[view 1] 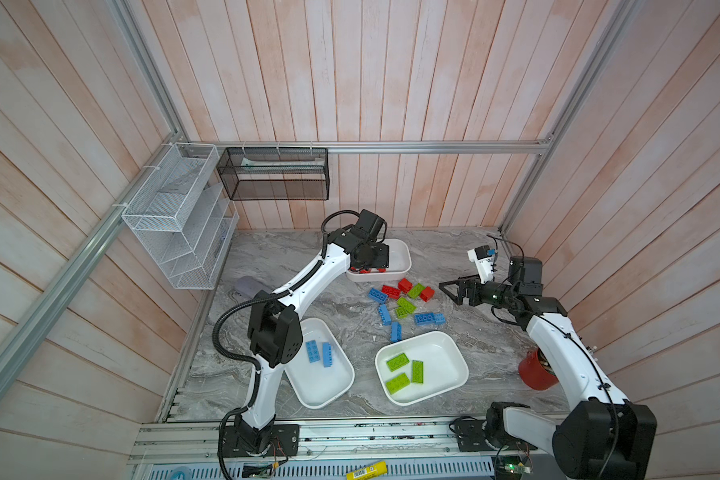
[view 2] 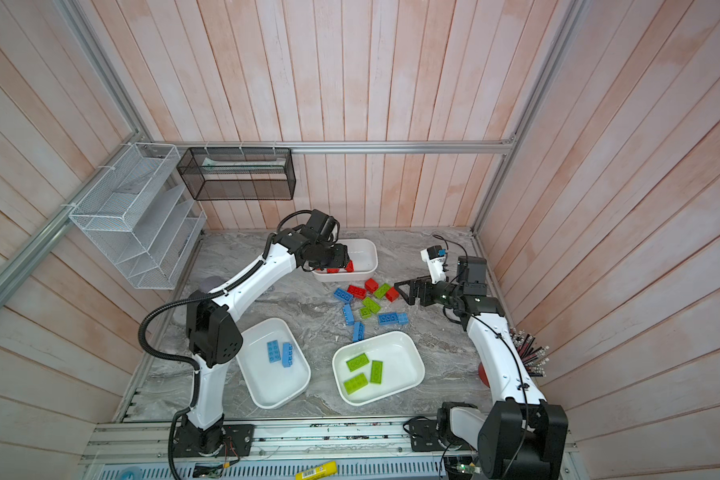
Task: Sort the legos into containers by color
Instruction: 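Move the left gripper back to the pile and grasp a blue brick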
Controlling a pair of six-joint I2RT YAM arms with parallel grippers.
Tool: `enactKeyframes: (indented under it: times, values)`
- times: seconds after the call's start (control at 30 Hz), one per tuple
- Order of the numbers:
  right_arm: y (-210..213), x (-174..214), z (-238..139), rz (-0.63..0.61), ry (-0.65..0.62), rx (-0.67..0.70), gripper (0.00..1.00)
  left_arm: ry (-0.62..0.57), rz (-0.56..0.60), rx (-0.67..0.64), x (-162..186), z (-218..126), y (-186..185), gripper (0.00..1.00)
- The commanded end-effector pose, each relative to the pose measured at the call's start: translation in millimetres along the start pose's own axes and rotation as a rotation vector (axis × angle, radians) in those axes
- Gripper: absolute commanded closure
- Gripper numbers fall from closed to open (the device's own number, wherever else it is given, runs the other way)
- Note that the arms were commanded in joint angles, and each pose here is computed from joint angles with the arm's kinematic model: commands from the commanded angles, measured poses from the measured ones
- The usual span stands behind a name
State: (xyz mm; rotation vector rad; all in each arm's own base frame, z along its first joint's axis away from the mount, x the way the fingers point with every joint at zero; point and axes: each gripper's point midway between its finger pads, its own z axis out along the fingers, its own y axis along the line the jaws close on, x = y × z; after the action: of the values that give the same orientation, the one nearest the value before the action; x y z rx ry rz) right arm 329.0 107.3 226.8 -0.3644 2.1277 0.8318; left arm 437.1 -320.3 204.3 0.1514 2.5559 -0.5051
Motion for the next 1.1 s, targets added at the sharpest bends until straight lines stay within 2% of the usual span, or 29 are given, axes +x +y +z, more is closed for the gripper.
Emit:
enactKeyframes:
  times: [0.0, 0.17, 0.4, 0.57, 0.67, 0.83, 1.07]
  values:
    - [2, -7, -1, -0.008, -0.018, -0.016, 0.02, 0.096, -0.238, -0.162, 48, 2, 21, 0.34]
    - [4, -7, -2, -0.012, -0.026, -0.019, 0.02, 0.128, -0.457, -0.264, 87, 10, 24, 0.35]
    - [5, -4, -5, -0.017, -0.025, -0.013, 0.02, 0.147, -0.723, -0.299, 115, 43, 23, 0.36]
    - [7, -4, -6, -0.022, -0.029, -0.016, 0.02, 0.100, -0.766, -0.303, 105, 71, 24, 0.36]
    - [6, -3, -6, -0.023, -0.027, -0.013, 0.02, 0.115, -0.802, -0.314, 107, 87, 29, 0.36]
    - [5, -3, -5, -0.024, -0.025, -0.011, 0.02, 0.040, -0.808, -0.300, 86, 97, 34, 0.36]
    - [2, 0, -2, -0.012, -0.018, -0.017, 0.02, 0.024, -0.835, -0.322, 86, 112, 49, 0.36]
